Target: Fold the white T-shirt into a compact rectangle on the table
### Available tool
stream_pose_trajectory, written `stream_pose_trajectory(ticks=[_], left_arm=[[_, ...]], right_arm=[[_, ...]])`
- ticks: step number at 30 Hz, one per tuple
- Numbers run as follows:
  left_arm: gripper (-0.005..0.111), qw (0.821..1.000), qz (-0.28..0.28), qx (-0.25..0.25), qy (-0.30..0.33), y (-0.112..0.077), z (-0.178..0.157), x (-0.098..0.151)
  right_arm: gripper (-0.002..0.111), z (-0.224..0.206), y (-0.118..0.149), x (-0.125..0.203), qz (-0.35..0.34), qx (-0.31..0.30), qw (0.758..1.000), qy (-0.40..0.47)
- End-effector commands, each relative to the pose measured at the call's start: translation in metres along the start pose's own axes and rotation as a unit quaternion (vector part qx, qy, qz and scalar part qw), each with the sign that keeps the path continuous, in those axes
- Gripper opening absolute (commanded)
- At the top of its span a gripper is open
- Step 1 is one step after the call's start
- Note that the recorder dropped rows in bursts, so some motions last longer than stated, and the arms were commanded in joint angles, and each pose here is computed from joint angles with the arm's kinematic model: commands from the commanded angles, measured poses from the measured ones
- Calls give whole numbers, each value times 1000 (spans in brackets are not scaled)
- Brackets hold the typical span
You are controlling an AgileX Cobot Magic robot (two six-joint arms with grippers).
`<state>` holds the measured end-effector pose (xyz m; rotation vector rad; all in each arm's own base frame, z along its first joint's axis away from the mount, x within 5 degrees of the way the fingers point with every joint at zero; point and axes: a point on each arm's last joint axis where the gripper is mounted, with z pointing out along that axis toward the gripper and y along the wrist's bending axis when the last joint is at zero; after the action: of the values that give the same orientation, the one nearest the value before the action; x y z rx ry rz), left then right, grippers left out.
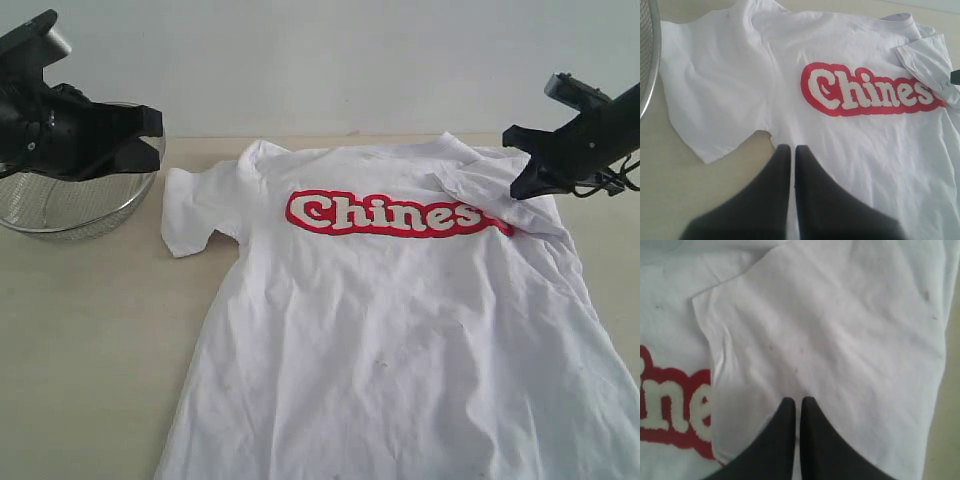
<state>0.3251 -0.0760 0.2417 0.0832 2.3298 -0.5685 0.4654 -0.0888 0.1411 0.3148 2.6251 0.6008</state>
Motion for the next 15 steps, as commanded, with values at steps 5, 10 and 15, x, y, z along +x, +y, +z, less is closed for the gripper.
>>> stream_pose_trajectory(ticks=[5, 10, 15], left_arm=[[4, 1000, 1, -2, -7, -1, -2, 0], [4, 1000, 1, -2, -7, -1, -2, 0], [4, 1000, 1, -2, -7, -1, -2, 0]], right_arm=[[0, -1, 5, 8, -11, -24, 998, 50], [0, -3, 9, 17, -14, -48, 994, 97], [0, -9, 18, 23, -29, -87, 987, 132]])
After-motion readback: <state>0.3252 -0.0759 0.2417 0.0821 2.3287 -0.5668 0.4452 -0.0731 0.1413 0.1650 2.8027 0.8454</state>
